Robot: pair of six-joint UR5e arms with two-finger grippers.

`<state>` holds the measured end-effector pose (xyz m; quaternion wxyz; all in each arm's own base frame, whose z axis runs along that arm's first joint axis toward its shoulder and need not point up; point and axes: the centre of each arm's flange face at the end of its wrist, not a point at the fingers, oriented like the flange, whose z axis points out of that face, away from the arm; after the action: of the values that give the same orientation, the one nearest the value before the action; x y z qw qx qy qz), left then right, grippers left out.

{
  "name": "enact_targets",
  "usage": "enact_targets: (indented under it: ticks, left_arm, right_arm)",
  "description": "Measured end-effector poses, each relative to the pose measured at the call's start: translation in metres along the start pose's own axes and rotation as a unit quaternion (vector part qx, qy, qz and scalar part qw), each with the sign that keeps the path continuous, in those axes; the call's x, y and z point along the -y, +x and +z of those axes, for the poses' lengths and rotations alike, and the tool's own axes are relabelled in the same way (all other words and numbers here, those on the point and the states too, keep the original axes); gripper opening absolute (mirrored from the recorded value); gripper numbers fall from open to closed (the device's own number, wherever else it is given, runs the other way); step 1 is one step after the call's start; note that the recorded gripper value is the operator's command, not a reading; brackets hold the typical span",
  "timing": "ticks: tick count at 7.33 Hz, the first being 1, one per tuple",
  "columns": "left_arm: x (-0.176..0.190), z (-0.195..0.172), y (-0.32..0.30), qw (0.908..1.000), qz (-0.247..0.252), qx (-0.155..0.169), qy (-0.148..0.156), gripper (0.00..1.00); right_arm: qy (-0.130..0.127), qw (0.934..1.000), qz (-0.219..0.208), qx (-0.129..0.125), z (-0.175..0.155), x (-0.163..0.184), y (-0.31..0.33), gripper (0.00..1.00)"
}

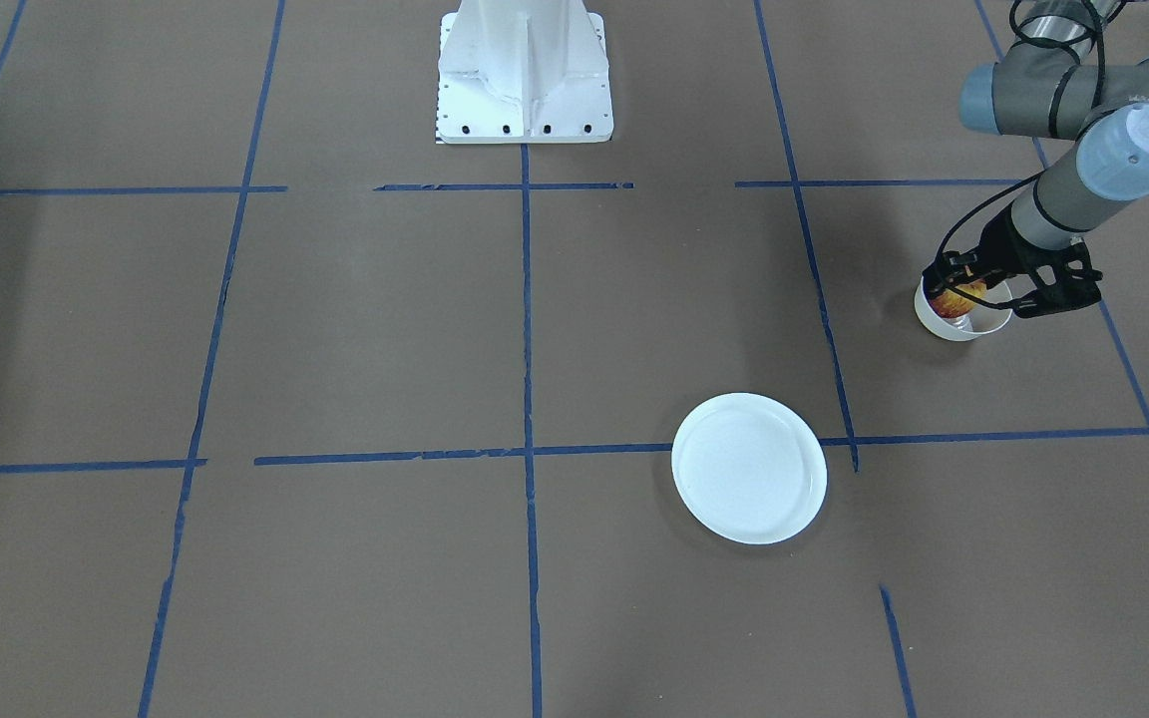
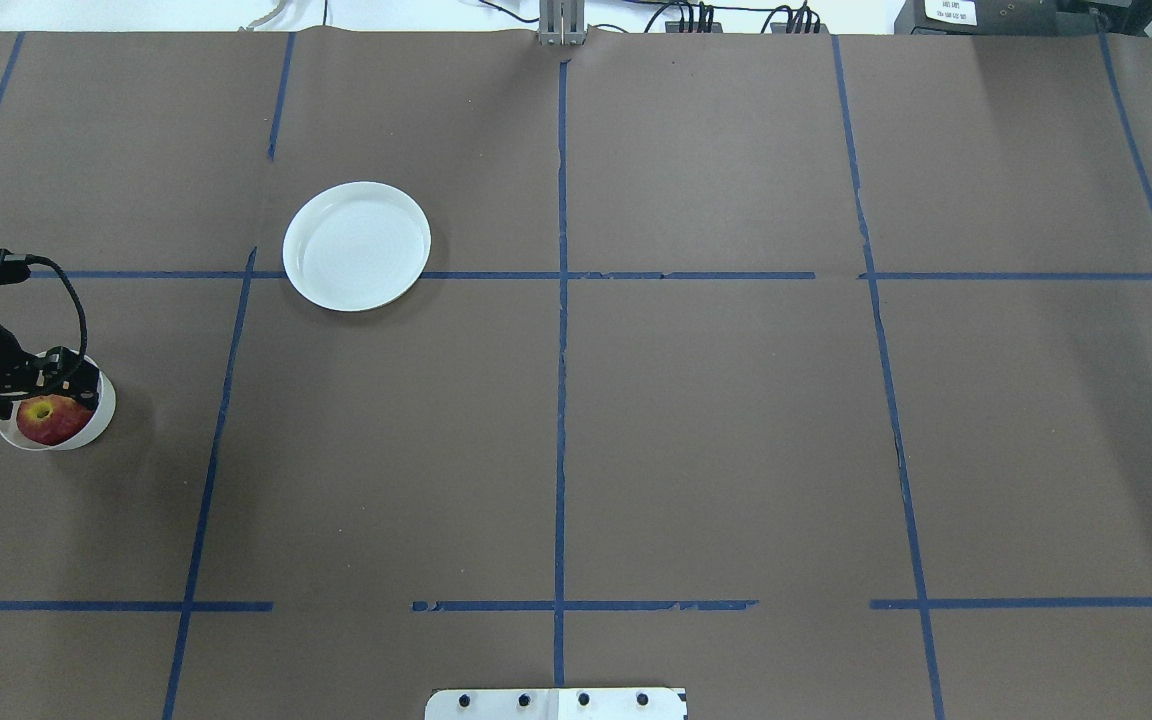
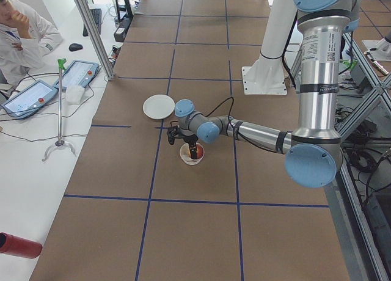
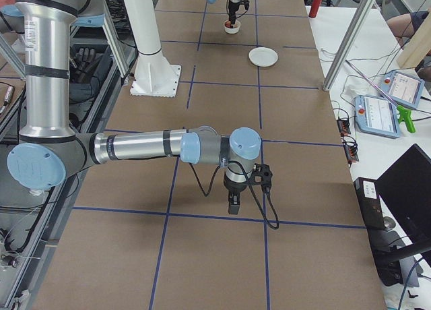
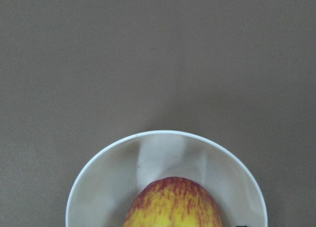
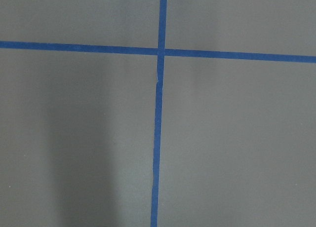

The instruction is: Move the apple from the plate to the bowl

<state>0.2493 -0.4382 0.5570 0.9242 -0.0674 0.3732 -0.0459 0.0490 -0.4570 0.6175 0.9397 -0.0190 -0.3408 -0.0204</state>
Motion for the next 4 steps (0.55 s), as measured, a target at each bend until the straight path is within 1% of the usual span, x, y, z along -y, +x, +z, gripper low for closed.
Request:
enact_targets:
  ticks: [1,2,3,4]
  left_arm:
    - [-0.011,-0.017,0.006,1.0000,0.003,-0.003,0.003,1.00]
    - [-0.025,-0.043,0.012,0.9999,0.011,-0.003,0.005,1.00]
    - [-0.034,-0.080,0.013,0.9995,0.028,-0.001,0.016,1.00]
    - [-0.033,-0.116,0.002,0.9986,0.039,-0.003,0.036,1.00]
  right_arm:
    - [0.000,1.0000,0.000,0.000,0.000,0.000,0.000,1.00]
    - [0.000,1.0000,0.000,0.000,0.000,0.000,0.000,1.00]
    - [0.000,1.0000,0.000,0.000,0.000,0.000,0.000,1.00]
    - [0.000,1.0000,0.000,0.000,0.000,0.000,0.000,1.00]
